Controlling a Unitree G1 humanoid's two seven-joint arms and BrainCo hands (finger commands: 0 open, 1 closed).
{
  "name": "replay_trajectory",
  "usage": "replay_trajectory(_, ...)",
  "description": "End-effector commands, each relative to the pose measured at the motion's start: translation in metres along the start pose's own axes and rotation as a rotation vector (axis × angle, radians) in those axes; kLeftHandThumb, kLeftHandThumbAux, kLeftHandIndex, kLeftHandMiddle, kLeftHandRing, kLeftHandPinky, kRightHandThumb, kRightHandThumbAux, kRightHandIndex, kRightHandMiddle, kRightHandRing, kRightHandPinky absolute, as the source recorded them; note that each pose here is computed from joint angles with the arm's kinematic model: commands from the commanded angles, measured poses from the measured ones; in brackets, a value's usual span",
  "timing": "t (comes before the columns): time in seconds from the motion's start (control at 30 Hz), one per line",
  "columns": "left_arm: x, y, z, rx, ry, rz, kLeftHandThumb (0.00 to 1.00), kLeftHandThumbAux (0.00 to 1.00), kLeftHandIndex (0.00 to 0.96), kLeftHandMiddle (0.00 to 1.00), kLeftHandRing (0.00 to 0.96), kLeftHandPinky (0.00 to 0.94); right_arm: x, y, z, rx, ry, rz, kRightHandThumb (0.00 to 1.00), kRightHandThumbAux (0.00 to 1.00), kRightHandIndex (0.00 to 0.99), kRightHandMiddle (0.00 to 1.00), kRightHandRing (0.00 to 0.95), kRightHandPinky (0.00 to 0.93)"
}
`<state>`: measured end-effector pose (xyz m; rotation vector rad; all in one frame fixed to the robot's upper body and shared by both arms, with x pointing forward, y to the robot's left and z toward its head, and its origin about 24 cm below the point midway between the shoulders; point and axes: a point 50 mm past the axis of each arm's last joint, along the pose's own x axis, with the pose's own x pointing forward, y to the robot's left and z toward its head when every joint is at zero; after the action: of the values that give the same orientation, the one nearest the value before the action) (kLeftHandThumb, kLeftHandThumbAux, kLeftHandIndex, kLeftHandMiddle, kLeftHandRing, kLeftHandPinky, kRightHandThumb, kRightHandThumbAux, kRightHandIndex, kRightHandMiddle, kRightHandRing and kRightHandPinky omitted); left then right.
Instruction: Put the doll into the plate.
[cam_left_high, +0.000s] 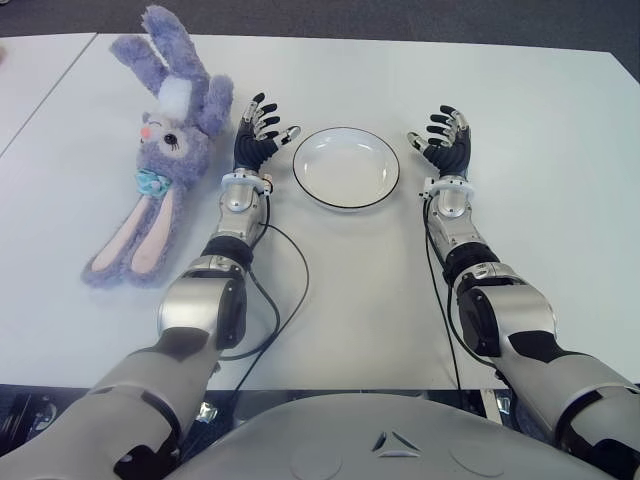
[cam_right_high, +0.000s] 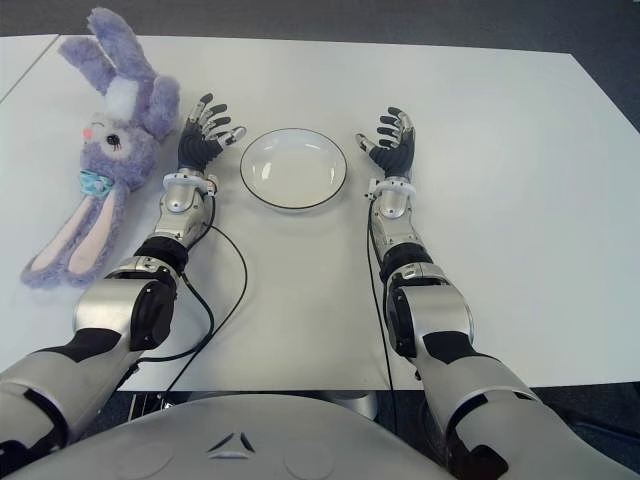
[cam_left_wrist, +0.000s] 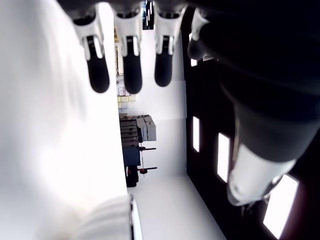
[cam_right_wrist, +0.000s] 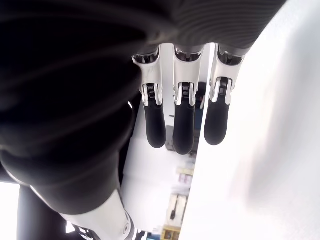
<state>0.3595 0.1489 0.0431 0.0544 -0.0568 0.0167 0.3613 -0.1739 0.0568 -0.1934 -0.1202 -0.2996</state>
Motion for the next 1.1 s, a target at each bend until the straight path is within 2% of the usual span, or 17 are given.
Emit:
replay_trajectory(0.03, -0.096, -0.004, -0.117, -0.025, 0.552, 0.032, 0.000, 0.782, 0.058, 0.182, 0.212, 0.242, -0.121, -0.006, -0.125, -0.144, 0.510, 0.082, 0.253, 0.906, 0.192, 0.284, 0.307, 0.332)
replay_trajectory(0.3, -0.094, -0.004, -0.115, -0.002, 0.534, 0.028, 0.000, 0.769, 0.052, 0.182, 0.209, 0.239, -0.121, -0.006, -0.124, -0.142, 0.507, 0.077, 0.278, 0.900, 0.193, 0.287, 0.310, 0.333)
replay_trajectory(0.6, -0.093, -0.005, -0.114, 0.021, 0.517, 0.027, 0.000, 0.765, 0.049, 0.188, 0.207, 0.226, -0.121, -0.006, -0.124, -0.147, 0.505, 0.077, 0.261, 0.902, 0.191, 0.282, 0.301, 0.316)
replay_trajectory(0.67, -0.079, -0.009, -0.100, 0.039, 0.431, 0.022, 0.000, 0.763, 0.046, 0.184, 0.203, 0.218, -0.121, -0.006, -0.124, -0.151, 0.506, 0.081, 0.259, 0.902, 0.191, 0.278, 0.297, 0.315)
replay_trajectory(0.77, -0.066, -0.013, -0.085, 0.049, 0.335, 0.023, 0.000, 0.759, 0.040, 0.175, 0.193, 0.202, -0.121, -0.005, -0.124, -0.155, 0.505, 0.085, 0.255, 0.901, 0.193, 0.274, 0.294, 0.315)
replay_trajectory(0.83, -0.064, -0.014, -0.081, 0.051, 0.309, 0.024, 0.000, 0.757, 0.037, 0.170, 0.187, 0.193, -0.121, -0.005, -0.124, -0.156, 0.505, 0.086, 0.254, 0.901, 0.193, 0.273, 0.293, 0.316)
replay_trajectory(0.9, -0.064, -0.008, -0.081, 0.055, 0.307, 0.036, 0.000, 0.757, 0.035, 0.165, 0.182, 0.190, -0.121, -0.005, -0.124, -0.162, 0.504, 0.087, 0.246, 0.902, 0.194, 0.271, 0.291, 0.310)
replay_trajectory(1.1, -0.053, 0.000, -0.065, 0.062, 0.194, 0.065, 0.000, 0.765, 0.031, 0.149, 0.165, 0.174, -0.121, -0.005, -0.124, -0.159, 0.506, 0.084, 0.225, 0.905, 0.194, 0.268, 0.286, 0.310)
